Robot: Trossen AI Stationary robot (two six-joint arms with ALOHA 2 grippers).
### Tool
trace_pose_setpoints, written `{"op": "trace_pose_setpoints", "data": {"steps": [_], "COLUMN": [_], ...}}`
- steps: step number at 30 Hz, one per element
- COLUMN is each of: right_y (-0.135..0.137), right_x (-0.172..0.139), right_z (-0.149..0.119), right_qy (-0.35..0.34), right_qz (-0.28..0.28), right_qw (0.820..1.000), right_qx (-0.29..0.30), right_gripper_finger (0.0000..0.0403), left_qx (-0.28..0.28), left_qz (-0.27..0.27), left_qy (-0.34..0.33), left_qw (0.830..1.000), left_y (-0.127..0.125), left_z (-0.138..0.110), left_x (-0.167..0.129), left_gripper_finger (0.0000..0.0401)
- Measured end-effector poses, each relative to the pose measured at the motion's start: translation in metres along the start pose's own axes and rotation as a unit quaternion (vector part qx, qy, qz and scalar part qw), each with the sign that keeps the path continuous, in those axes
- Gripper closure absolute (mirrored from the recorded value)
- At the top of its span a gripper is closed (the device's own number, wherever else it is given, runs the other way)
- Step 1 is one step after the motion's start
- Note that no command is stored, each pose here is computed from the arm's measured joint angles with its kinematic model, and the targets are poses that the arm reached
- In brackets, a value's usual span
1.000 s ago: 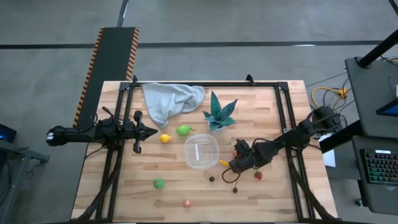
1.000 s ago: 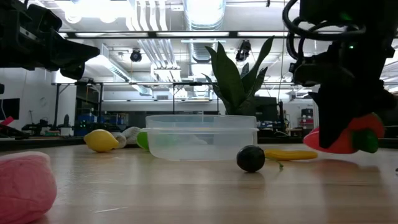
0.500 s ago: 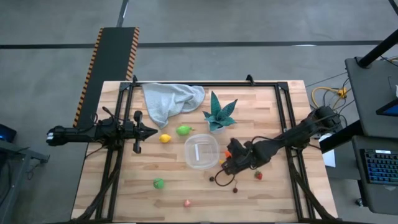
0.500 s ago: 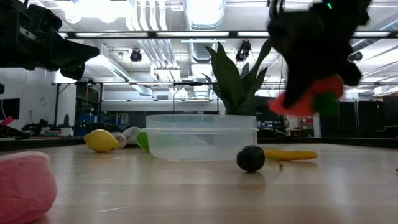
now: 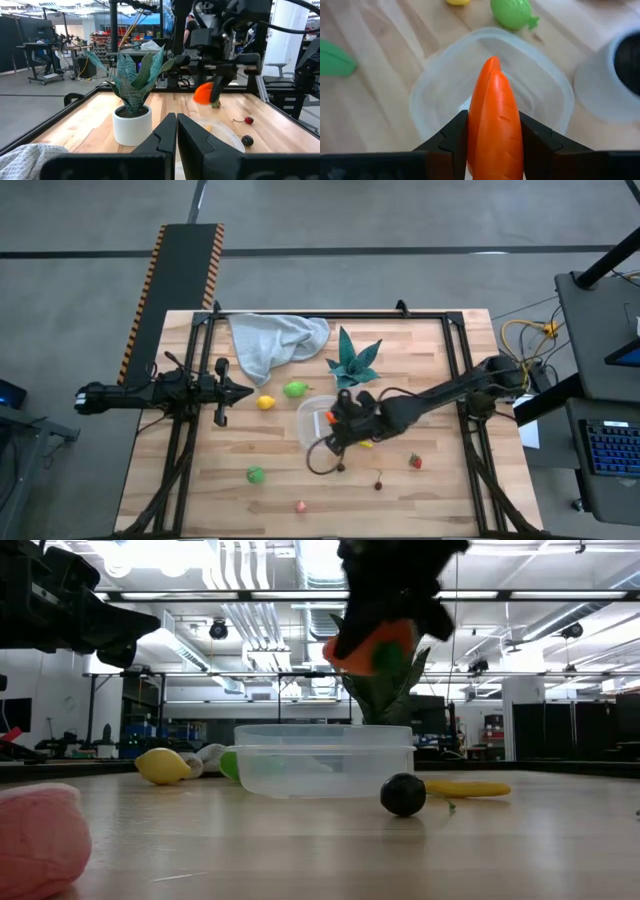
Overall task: Pick and placing Produce into tupperware
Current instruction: Put the carrot into the transparent bin
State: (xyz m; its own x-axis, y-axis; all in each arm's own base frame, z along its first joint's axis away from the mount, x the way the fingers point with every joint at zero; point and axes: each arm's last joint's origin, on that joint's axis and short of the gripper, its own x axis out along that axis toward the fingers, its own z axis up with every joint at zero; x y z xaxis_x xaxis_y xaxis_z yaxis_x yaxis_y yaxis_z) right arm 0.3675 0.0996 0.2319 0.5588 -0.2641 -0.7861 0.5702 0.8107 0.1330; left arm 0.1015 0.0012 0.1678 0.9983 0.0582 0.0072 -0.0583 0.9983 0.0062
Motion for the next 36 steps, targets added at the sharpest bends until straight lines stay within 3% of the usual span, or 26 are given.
{"op": "trace_pose_setpoints", "data": {"steps": [6,13,24,36], "right_y": [0.004,0.001,-0.008,-0.01], "right_x": [0.036,0.066,0.074,0.075], "right_z": [0.011,0.007,0.007,0.008], "right_qy": [0.018,0.054,0.065,0.065], "right_qz": [-0.023,-0.046,-0.068,-0.07], "right_qw": [0.998,0.995,0.994,0.994], "right_qx": [-0.05,-0.063,-0.062,-0.061], "right_gripper_finger": [0.0276,0.0276,0.0273,0.0204], "left_qx": [0.0,0.0,0.0,0.0], "left_qz": [0.0,0.0,0.0,0.0], "left_qy": [0.0,0.002,0.002,0.002], "left_qw": [1.0,1.0,1.0,1.0], "left_y": [0.0,0.0,0.0,0.0], "left_z": [0.0,0.0,0.0,0.0], "left_x": [0.0,0.0,0.0,0.0], "left_gripper_finger": [0.0401,0.0401,0.0401,0.0401]}}
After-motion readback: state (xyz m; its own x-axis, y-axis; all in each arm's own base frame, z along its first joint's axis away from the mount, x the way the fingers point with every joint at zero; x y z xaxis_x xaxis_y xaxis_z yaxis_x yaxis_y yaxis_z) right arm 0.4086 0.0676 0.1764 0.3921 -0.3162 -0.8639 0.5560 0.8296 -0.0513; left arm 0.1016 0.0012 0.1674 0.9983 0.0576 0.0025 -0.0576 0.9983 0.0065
